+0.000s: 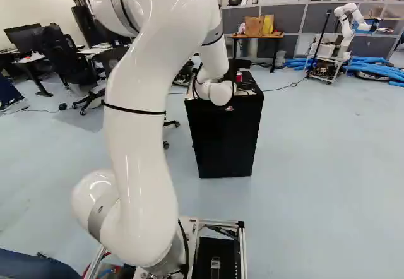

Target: Grab a drink from the fridge

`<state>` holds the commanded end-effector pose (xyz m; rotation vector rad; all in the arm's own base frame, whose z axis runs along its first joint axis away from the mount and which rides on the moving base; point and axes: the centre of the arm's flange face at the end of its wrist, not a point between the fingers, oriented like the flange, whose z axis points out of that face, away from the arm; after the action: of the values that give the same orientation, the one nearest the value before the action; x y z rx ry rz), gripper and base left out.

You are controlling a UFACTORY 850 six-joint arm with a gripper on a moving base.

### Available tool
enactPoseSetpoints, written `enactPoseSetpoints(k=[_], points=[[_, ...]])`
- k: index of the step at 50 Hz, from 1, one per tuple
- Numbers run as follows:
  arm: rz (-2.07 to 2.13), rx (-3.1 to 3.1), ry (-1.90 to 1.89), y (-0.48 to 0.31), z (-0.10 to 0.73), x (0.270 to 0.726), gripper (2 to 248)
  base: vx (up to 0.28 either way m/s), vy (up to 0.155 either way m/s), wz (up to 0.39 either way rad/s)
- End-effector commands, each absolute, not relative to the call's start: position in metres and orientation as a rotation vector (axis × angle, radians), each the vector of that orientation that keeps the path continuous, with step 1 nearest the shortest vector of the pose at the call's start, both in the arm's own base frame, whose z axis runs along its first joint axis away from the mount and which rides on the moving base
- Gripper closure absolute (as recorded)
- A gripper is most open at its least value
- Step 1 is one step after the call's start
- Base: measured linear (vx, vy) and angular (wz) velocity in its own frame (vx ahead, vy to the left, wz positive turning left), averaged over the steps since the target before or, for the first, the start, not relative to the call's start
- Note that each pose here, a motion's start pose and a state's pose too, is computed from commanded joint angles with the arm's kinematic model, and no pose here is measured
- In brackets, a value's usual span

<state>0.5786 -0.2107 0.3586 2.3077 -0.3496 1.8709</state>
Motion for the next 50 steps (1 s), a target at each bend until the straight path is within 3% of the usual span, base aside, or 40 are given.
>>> enactPoseSetpoints(k=[7, 8, 13, 14, 18, 19, 23, 24, 50], points=[[1.871, 2.308, -0.35, -0.211, 0.359, 0.579, 6, 0.0, 0.0, 0.0], [1.871, 2.308, -0.35, -0.211, 0.359, 0.579, 41, 0.0, 0.0, 0.0], [1.871, 2.308, -0.35, -0.211, 0.359, 0.579, 41, 0.0, 0.0, 0.0], [1.871, 2.308, -0.35, -0.211, 0.359, 0.579, 80, 0.0, 0.0, 0.0], [1.871, 2.308, -0.35, -0.211, 0.359, 0.579, 80, 0.0, 0.0, 0.0], [1.871, 2.308, -0.35, -0.211, 0.359, 0.579, 118, 0.0, 0.0, 0.0], [1.871, 2.308, -0.35, -0.211, 0.359, 0.579, 118, 0.0, 0.0, 0.0], [1.871, 2.308, -0.35, -0.211, 0.359, 0.579, 150, 0.0, 0.0, 0.0], [1.909, 2.27, -0.341, -0.21, 0.382, 0.577, 151, 0.0, 0.0, 0.0]])
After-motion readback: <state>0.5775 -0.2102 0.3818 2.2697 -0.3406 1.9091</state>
